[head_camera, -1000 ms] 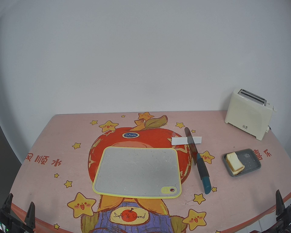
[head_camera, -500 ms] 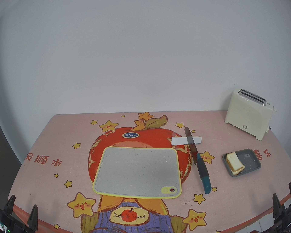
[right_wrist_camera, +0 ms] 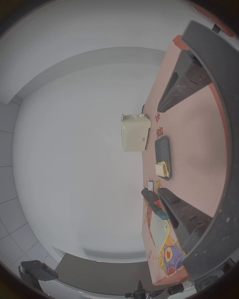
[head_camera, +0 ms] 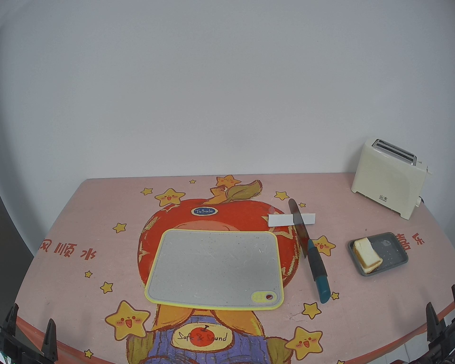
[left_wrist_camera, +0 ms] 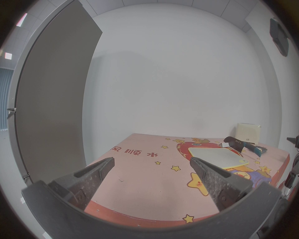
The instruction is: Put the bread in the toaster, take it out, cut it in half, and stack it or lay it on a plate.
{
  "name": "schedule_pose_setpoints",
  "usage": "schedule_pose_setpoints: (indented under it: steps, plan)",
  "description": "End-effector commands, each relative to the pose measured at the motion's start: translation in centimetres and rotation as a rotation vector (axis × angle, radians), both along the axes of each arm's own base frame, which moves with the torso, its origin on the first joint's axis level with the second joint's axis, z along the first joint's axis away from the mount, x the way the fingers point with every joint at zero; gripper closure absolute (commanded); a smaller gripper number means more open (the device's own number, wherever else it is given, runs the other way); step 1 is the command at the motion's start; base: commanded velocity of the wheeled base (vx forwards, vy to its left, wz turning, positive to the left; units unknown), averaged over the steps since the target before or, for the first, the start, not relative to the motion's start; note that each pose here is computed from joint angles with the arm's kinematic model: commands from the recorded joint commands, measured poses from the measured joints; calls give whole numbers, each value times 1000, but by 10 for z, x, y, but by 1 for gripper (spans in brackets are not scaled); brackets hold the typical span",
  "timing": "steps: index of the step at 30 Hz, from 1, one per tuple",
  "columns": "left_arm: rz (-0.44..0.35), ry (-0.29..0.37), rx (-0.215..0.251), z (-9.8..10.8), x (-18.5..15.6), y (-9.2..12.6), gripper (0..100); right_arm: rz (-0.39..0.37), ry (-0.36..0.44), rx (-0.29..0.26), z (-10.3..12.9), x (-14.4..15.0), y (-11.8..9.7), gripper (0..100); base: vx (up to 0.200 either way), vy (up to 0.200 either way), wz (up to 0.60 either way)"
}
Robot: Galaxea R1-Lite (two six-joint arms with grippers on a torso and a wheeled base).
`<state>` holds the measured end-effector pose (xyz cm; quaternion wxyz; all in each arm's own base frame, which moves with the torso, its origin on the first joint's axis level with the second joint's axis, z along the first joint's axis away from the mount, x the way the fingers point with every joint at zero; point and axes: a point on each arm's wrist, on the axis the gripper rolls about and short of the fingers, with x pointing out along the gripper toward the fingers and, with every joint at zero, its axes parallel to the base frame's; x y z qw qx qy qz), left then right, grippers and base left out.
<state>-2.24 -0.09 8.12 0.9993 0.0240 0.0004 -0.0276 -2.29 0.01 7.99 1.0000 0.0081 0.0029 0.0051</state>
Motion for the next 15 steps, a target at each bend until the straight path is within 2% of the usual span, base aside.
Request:
schedule_pose_setpoints:
  steps: [1, 15]
  plan:
    - [6, -3, -17, -6, 0, 0, 0, 7, 0, -8, -5, 0, 0, 0, 0, 0, 0]
    - [15, -1, -30, -6, 0, 0, 0, 1, 2, -10, -5, 0, 0, 0, 0, 0, 0]
